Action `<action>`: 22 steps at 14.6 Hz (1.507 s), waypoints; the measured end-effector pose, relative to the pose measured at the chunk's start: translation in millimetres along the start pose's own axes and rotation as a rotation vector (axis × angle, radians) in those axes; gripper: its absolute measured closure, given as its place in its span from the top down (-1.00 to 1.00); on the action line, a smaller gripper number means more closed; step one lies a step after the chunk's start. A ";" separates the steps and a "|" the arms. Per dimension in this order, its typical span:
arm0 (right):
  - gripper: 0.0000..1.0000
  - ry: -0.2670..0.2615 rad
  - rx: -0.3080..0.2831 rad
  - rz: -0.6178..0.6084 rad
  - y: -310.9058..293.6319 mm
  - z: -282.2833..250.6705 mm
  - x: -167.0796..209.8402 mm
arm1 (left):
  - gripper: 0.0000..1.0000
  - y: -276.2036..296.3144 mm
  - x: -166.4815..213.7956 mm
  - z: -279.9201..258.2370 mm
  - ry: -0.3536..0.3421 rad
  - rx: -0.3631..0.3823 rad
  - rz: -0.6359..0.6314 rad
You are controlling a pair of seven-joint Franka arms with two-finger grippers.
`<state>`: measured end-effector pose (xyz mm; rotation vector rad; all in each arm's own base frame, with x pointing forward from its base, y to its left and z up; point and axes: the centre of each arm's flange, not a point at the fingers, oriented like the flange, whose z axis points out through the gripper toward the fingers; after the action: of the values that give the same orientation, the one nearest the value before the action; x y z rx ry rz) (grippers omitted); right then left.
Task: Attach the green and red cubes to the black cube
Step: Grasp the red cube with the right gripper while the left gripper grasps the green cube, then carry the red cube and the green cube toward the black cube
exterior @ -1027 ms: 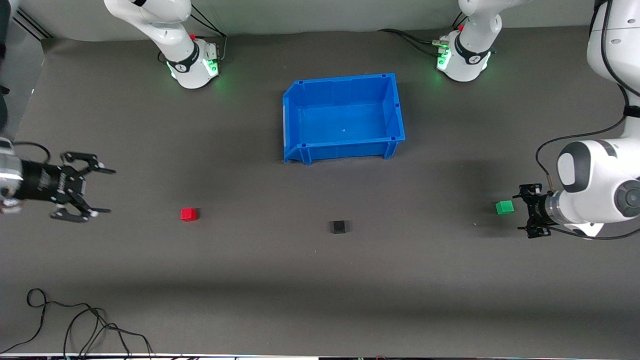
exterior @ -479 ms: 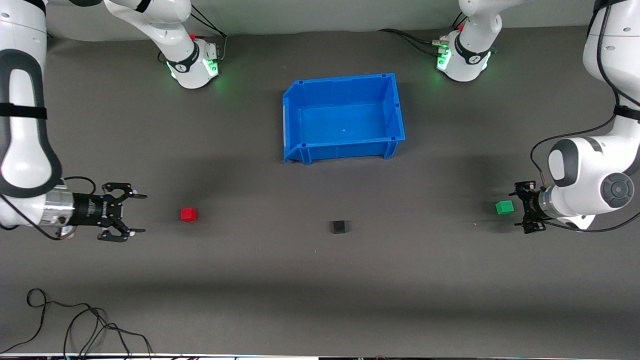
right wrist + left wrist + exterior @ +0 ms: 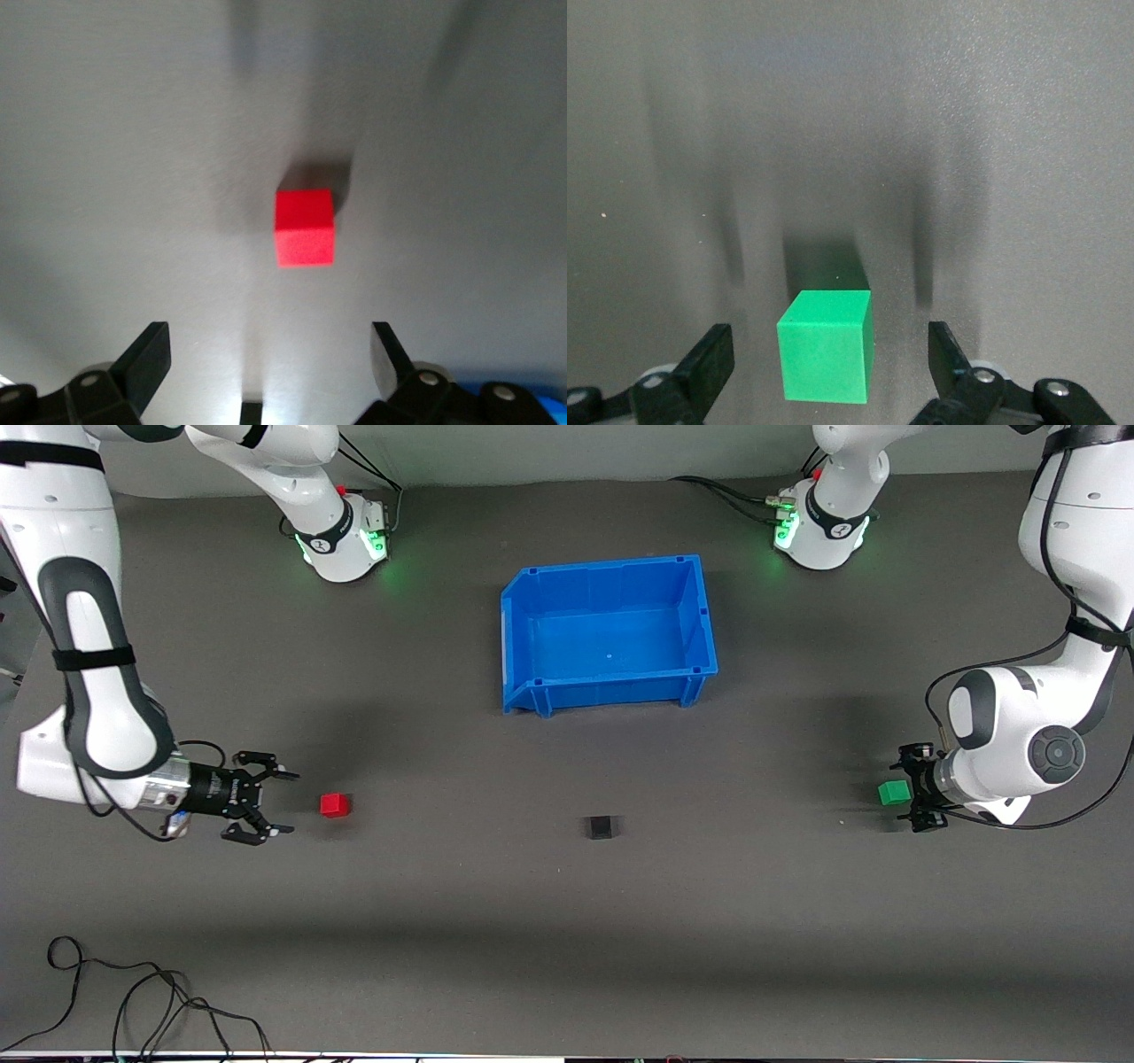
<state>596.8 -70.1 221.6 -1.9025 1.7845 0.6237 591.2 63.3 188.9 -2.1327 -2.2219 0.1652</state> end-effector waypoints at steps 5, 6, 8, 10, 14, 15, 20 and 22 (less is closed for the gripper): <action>1.00 -0.016 0.001 0.012 10.2 32.6 25.1 | 0.92 -4.9 0.1 8.5 0.000 0.015 0.002; 1.00 -0.034 0.008 0.013 11.3 39.0 28.1 | 0.77 -5.4 0.1 9.4 0.000 0.016 0.002; 1.00 -0.053 0.011 0.018 14.7 52.2 36.4 | 0.38 -5.9 0.3 10.5 0.000 0.011 0.002; 1.00 -0.039 0.017 0.021 15.8 60.0 43.5 | 0.21 -5.8 0.4 10.5 -0.001 0.008 0.001; 1.00 -0.045 0.019 0.028 15.3 69.2 41.8 | -0.22 -5.2 0.5 9.9 0.000 0.005 0.001; 1.00 -0.045 0.018 0.025 14.5 71.0 39.4 | -0.22 -4.8 0.5 9.4 0.000 0.004 0.002; 0.98 -0.039 0.018 0.019 13.0 73.8 35.6 | -0.22 4.7 -4.3 -8.8 0.002 -0.034 -0.012; 0.94 -0.039 0.018 0.018 12.8 73.6 35.5 | -0.22 7.9 -7.8 -23.0 0.006 -0.044 -0.019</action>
<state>584.8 -54.2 141.3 -1.8513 1.7788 0.6444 602.0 56.7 211.1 -2.1296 -2.2621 0.1097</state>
